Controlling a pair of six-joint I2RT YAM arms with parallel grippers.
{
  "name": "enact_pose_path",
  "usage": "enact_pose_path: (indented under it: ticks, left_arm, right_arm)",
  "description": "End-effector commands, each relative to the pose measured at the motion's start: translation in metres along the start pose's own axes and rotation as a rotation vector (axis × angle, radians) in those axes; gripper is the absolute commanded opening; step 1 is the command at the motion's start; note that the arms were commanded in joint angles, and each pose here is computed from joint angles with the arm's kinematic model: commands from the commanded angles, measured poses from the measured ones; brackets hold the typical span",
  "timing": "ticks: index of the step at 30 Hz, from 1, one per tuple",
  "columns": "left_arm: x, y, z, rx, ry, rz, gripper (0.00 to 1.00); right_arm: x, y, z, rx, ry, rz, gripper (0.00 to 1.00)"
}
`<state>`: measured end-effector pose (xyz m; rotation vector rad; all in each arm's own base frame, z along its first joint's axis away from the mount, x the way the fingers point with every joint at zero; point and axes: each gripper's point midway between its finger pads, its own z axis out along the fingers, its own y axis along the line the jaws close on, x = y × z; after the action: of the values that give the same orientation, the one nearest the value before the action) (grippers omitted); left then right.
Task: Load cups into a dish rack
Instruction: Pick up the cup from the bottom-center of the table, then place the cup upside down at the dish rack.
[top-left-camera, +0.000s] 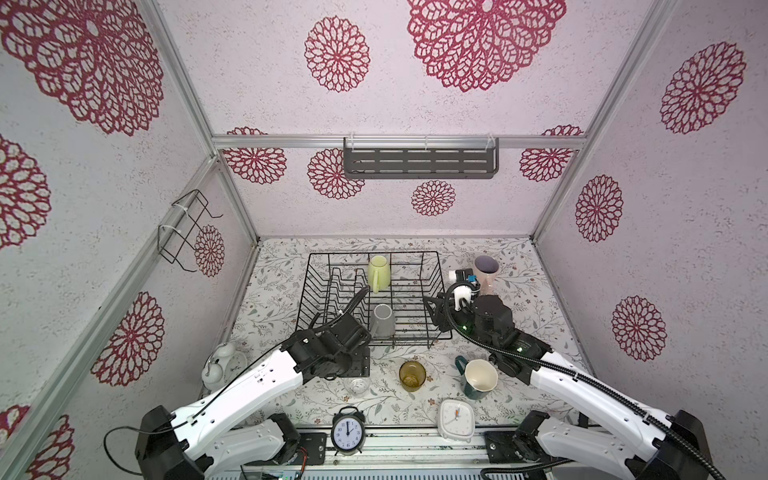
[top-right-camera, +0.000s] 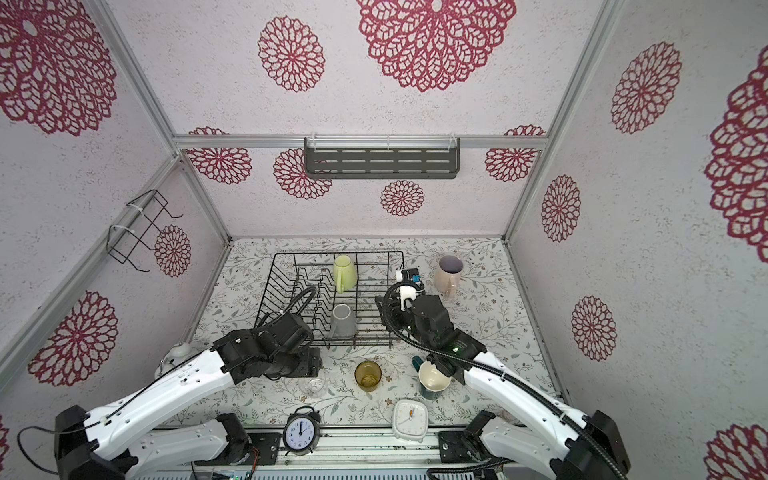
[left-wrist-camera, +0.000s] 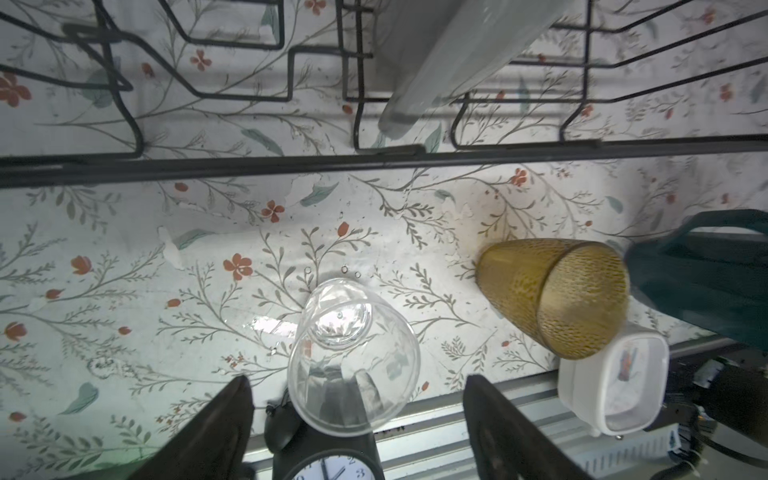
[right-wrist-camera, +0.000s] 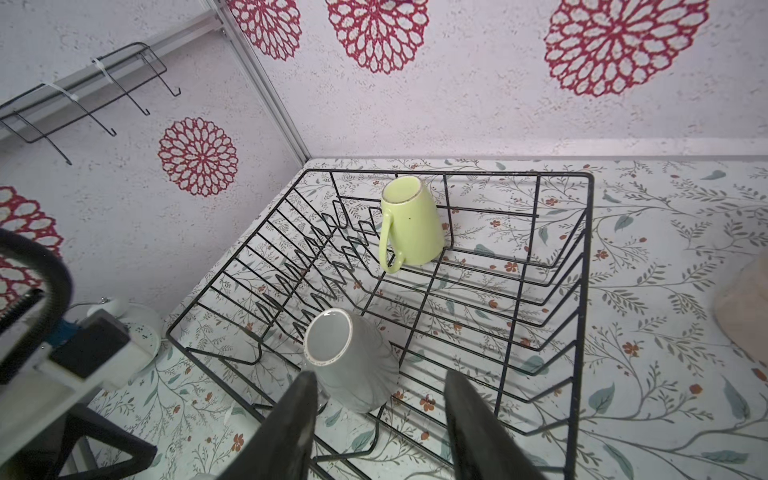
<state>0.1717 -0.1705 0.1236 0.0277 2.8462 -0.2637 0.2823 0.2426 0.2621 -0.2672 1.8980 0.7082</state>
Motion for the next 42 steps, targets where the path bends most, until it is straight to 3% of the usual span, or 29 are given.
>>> enact_pose_path:
  ticks: [1, 5, 10, 14, 21, 25, 30, 34, 37, 42]
  left_arm:
    - [0.011, 0.007, 0.015, -0.08, 0.05, 0.011, 0.84]
    - [0.018, 0.011, 0.027, -0.102, 0.067, 0.033, 0.81]
    - [0.027, 0.015, 0.042, -0.102, 0.101, 0.029, 0.66]
    - [0.029, 0.017, 0.054, -0.094, 0.104, 0.012, 0.62]
    - [0.027, 0.011, 0.061, -0.066, 0.113, 0.025, 0.22]
    - [0.017, 0.006, 0.048, -0.039, 0.071, 0.033, 0.04]
    - [-0.009, -0.016, 0.009, 0.104, -0.075, 0.048, 0.02]
    - [-0.045, -0.044, -0.04, 0.318, -0.311, 0.03, 0.0]
    - [-0.072, -0.052, -0.083, 0.446, -0.519, 0.035, 0.0]
    - [-0.114, -0.043, -0.132, 0.514, -0.781, 0.013, 0.0]
  right_arm:
    - [-0.026, 0.003, -0.008, -0.006, -0.102, 0.005, 0.53]
    - [-0.029, -0.002, -0.011, 0.024, -0.118, 0.005, 0.53]
    - [-0.028, -0.006, -0.014, 0.036, -0.128, 0.023, 0.53]
    - [-0.027, -0.007, -0.015, 0.039, -0.131, 0.04, 0.53]
    - [-0.03, -0.009, -0.018, 0.052, -0.137, 0.051, 0.53]
    - [-0.027, -0.012, -0.017, 0.064, -0.133, 0.059, 0.53]
    - [-0.023, -0.012, -0.012, 0.068, -0.103, 0.057, 0.65]
    - [-0.023, 0.009, -0.004, -0.035, -0.057, 0.057, 0.76]
    - [-0.029, 0.033, 0.001, -0.161, 0.01, 0.148, 0.82]
    - [-0.044, 0.076, -0.003, -0.386, 0.097, 0.33, 0.88]
